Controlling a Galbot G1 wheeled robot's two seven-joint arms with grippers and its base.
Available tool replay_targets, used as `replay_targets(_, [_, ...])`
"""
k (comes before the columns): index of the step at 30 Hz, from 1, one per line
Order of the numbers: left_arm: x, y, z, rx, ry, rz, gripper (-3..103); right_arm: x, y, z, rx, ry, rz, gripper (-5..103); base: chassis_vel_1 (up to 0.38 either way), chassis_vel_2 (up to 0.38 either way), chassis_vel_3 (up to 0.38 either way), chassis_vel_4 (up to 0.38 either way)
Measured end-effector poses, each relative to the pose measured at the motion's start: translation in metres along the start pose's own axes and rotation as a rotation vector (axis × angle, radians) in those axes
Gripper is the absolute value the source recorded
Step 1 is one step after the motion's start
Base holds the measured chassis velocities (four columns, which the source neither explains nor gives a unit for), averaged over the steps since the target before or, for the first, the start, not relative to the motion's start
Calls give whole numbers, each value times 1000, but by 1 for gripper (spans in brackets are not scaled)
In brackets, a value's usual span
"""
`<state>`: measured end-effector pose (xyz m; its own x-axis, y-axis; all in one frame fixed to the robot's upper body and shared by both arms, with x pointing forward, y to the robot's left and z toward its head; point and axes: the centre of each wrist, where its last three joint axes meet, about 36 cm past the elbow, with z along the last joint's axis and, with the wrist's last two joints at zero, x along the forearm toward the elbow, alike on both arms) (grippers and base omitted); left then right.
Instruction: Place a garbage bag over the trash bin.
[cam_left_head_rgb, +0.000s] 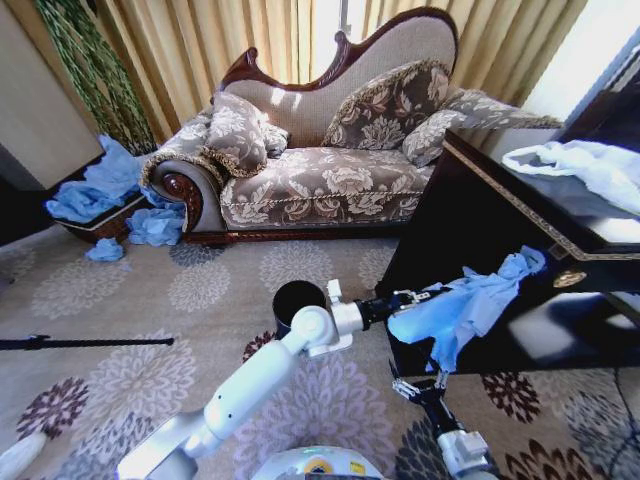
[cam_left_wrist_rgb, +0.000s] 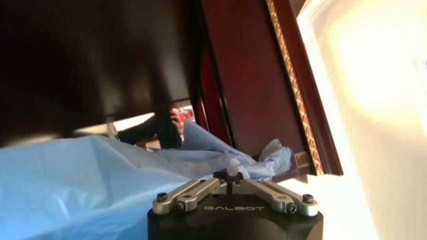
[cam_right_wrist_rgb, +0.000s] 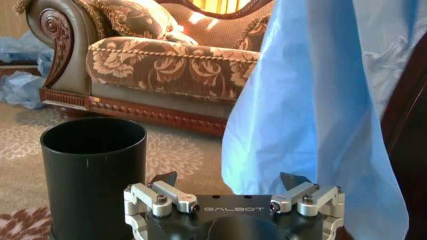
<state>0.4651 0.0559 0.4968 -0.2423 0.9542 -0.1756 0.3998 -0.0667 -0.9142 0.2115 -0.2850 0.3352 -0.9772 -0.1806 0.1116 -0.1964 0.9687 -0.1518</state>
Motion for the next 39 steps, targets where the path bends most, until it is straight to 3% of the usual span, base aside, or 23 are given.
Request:
replay_targets(27, [81, 4, -36, -75, -37, -82, 0, 5, 5, 8, 0, -18, 1, 100, 0, 0, 0, 0])
replay_targets(39, [135, 8, -42, -107, -46, -165, 0, 5, -1, 9, 3, -14, 8, 100, 0, 0, 0, 0])
